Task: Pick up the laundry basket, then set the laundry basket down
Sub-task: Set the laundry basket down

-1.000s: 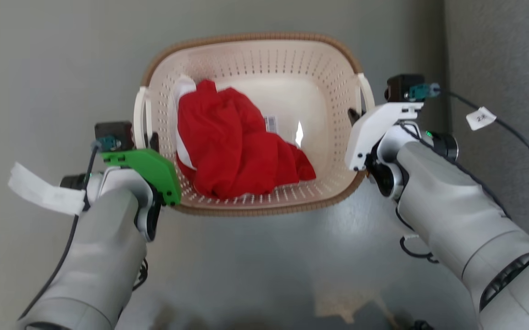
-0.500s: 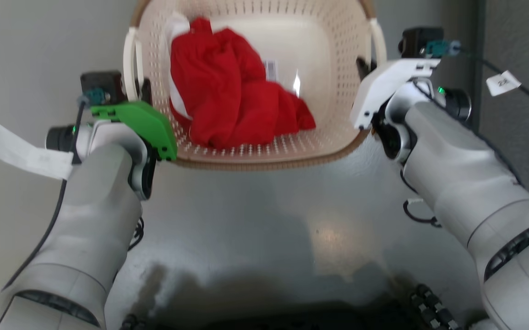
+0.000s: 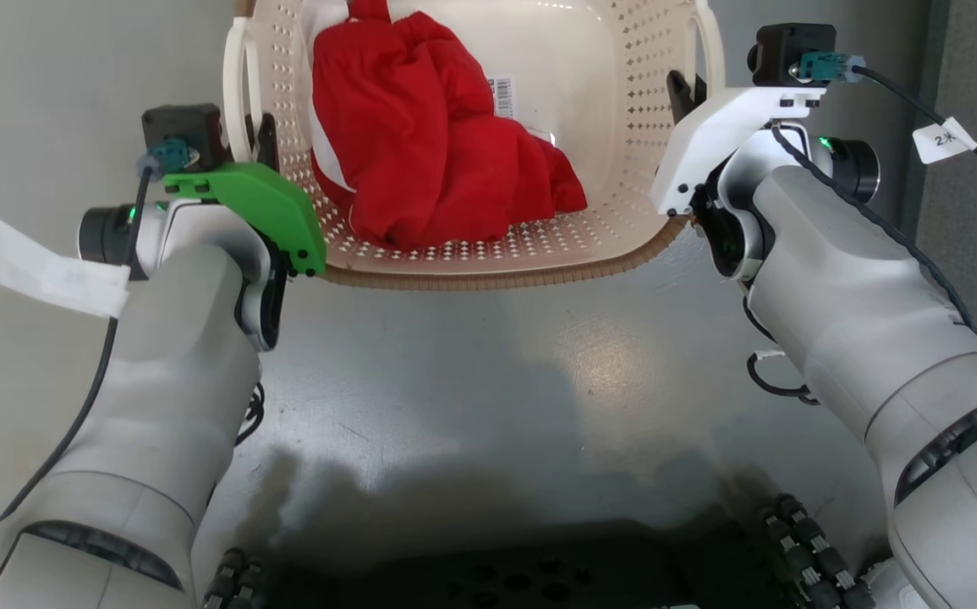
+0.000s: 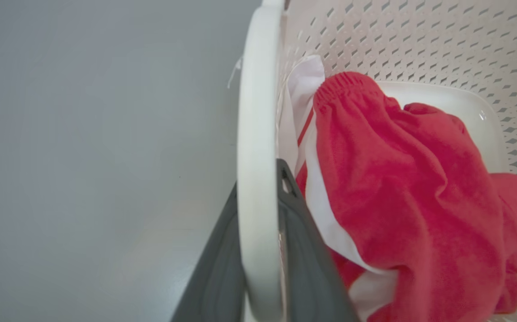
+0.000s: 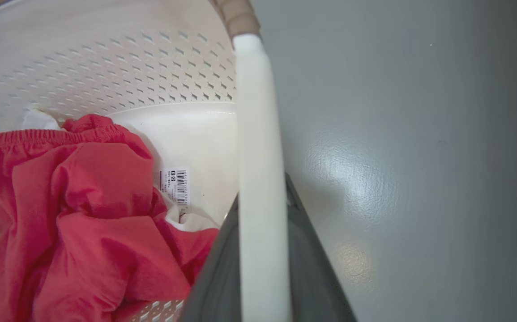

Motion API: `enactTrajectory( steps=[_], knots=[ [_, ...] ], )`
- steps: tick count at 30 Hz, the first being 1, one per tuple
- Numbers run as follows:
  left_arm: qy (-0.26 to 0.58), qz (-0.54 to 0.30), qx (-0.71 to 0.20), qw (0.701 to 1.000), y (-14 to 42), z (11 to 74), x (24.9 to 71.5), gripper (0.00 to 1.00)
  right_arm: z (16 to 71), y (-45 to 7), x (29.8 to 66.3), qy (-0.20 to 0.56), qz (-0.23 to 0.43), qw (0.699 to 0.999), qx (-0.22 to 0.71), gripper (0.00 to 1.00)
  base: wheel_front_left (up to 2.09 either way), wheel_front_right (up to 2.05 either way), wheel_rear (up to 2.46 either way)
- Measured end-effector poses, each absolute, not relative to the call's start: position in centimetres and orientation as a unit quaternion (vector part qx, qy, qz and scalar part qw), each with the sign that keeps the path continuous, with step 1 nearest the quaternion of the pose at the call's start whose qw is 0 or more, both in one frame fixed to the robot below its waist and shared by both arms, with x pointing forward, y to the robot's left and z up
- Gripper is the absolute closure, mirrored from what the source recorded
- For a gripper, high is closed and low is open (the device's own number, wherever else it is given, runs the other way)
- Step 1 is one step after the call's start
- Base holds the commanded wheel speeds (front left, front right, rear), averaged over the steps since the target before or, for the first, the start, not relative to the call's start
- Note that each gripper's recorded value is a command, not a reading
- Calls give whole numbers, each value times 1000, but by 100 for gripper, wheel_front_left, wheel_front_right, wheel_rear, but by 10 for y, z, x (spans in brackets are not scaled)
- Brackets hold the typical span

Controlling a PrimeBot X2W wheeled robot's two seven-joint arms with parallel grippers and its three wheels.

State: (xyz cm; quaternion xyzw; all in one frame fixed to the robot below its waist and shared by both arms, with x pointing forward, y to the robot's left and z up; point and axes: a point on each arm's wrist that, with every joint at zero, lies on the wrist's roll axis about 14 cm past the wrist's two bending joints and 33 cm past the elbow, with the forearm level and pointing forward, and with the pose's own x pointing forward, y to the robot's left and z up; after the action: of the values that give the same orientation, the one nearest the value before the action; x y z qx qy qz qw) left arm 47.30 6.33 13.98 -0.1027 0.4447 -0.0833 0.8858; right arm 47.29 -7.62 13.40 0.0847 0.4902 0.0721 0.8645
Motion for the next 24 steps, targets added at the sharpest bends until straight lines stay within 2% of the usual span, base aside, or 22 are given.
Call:
enactTrajectory(
  steps=[13, 14, 15, 17, 18, 20, 22, 23, 24],
  knots=[
    [451, -88, -102, 882, 61, 129, 471, 100, 123, -79, 472, 494, 71, 863, 78, 100, 0, 0, 0],
    [451, -87, -102, 883, 61, 128, 471, 100, 123, -79, 472, 493, 72, 863, 78, 93, 0, 0, 0],
    [449, -87, -101, 883, 62, 128, 472, 100, 122, -79, 471, 494, 72, 863, 77, 81, 0, 0, 0],
    [450, -87, -101, 883, 62, 128, 471, 100, 122, -79, 471, 494, 72, 863, 76, 73, 0, 0, 0],
    [450, -86, -101, 883, 62, 128, 471, 93, 122, -79, 471, 493, 72, 864, 76, 70, 0, 0, 0],
    [451, -85, -100, 883, 64, 127, 470, 72, 122, -79, 472, 492, 72, 865, 75, 60, 0, 0, 0],
    [453, -83, -98, 882, 65, 127, 469, 61, 122, -79, 472, 492, 72, 865, 75, 48, 0, 0, 0],
    [455, -82, -96, 882, 67, 126, 468, 51, 122, -79, 472, 492, 73, 865, 74, 14, 0, 0, 0],
    [456, -80, -94, 881, 69, 126, 467, 33, 122, -79, 472, 491, 72, 865, 74, 0, 0, 0, 0]
  ],
)
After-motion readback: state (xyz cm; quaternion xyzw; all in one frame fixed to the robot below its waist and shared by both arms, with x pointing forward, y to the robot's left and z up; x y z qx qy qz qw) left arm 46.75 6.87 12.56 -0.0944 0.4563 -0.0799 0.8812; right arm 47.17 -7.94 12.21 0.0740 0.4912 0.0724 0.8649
